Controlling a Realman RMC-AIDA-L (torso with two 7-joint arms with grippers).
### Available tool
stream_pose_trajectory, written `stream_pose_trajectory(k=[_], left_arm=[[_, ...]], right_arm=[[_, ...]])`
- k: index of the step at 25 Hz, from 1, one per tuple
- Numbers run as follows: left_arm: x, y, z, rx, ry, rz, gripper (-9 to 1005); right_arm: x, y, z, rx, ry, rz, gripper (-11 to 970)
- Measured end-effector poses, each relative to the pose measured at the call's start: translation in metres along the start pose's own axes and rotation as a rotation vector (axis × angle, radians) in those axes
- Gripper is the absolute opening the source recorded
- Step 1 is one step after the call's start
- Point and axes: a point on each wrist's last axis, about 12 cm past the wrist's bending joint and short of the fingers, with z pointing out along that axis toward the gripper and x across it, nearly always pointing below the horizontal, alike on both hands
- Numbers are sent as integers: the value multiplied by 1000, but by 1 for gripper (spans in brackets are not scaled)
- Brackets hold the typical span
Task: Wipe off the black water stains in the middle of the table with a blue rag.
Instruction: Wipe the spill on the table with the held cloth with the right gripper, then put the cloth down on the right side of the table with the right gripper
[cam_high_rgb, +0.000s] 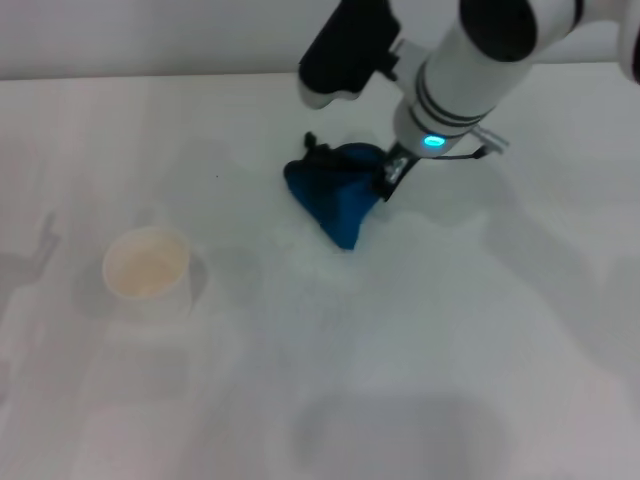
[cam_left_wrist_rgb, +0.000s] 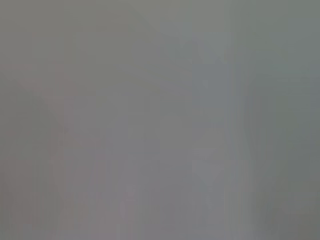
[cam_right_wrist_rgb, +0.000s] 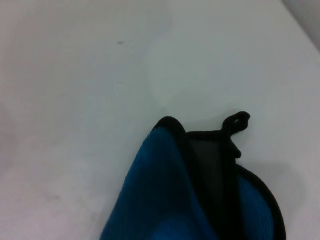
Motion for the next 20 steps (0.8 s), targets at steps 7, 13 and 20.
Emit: stream_pose_trajectory(k=[7,13,20], left_arm=[[-2,5,4,-4,-2,19,887],[-2,4,9,-5,0,18,888],[-4,4,14,0,-4,19,887]], right_arm=[[32,-24,-17,-13,-115,127,57],[60,-38,-31,-38,-252,186,57],[104,-44,-21,-53,-315,236,57]])
